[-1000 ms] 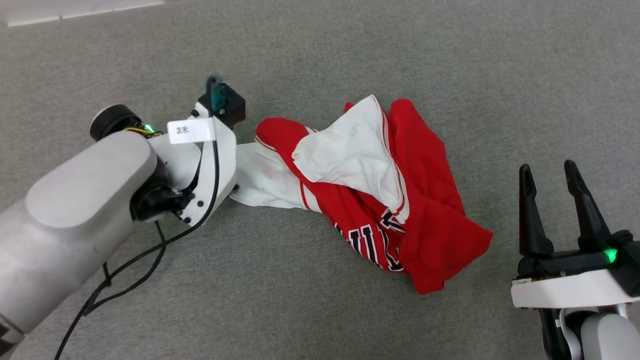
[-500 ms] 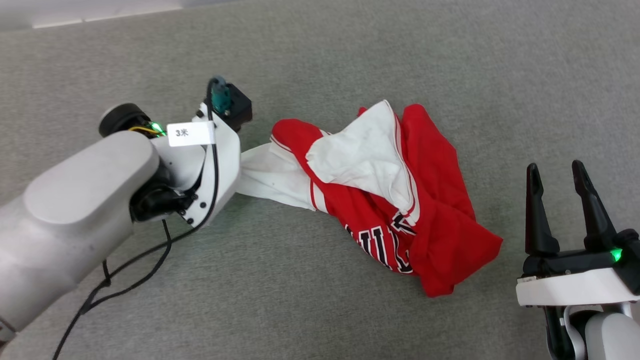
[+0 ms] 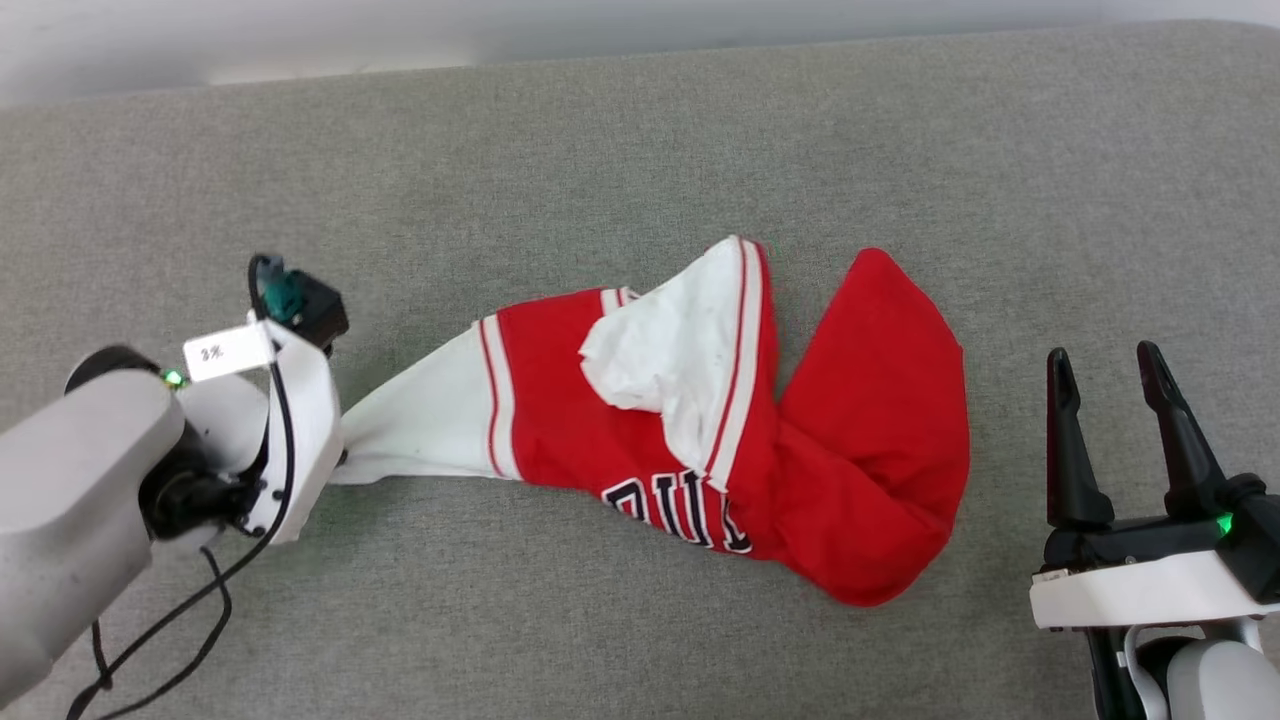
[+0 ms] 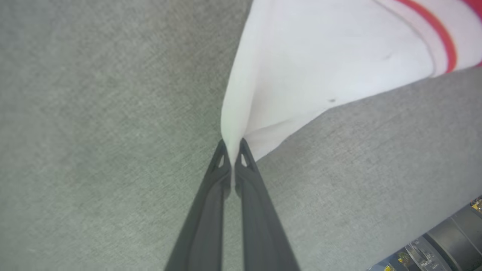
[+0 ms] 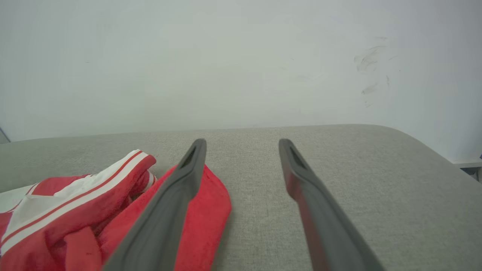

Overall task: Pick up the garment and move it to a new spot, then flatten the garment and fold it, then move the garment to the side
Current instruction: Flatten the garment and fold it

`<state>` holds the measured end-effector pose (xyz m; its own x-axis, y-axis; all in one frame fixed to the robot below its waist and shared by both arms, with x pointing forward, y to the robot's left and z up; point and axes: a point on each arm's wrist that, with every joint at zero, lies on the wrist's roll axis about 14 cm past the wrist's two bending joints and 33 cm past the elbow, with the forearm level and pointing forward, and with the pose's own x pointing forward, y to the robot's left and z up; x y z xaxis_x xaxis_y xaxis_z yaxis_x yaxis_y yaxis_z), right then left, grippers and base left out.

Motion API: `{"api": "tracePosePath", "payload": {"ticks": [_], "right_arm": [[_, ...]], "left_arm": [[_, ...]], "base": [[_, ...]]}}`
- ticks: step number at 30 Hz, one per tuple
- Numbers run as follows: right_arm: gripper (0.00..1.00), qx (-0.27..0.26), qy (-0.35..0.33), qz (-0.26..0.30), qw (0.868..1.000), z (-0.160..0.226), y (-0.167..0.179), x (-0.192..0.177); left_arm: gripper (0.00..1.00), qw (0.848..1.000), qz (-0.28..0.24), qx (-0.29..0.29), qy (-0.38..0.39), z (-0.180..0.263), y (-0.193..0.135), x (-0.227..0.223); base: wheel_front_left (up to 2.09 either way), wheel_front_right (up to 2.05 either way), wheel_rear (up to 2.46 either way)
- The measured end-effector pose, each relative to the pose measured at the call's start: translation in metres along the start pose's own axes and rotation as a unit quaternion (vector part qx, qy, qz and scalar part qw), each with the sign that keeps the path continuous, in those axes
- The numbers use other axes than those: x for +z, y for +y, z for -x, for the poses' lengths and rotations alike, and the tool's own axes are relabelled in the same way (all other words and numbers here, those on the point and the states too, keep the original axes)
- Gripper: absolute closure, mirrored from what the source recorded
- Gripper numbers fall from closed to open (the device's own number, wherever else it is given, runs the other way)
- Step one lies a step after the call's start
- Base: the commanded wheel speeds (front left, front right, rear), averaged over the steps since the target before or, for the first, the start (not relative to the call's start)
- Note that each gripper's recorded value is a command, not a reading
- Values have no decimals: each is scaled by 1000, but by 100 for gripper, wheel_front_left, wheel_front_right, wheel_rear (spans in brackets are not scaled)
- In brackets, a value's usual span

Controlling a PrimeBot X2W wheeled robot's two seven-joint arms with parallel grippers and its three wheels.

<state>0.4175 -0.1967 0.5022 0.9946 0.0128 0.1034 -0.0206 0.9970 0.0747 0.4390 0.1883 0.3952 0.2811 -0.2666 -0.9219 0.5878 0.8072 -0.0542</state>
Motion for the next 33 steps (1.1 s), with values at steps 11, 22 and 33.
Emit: {"api": "tracePosePath", "payload": {"ticks": [11, 22, 33], "right_arm": [[0, 14, -40, 35, 998, 2, 7, 31], [0, 109, -188, 112, 969, -32, 70, 127], [0, 265, -183, 176, 930, -67, 151, 141]], "left_arm": [[0, 967, 2, 69, -244, 35, 12, 58], [0, 836, 56, 224, -498, 133, 34, 65], [0, 732, 100, 343, -580, 185, 13, 23]], "base": [[0, 0, 0], [0, 0, 0], [0, 0, 0]]}}
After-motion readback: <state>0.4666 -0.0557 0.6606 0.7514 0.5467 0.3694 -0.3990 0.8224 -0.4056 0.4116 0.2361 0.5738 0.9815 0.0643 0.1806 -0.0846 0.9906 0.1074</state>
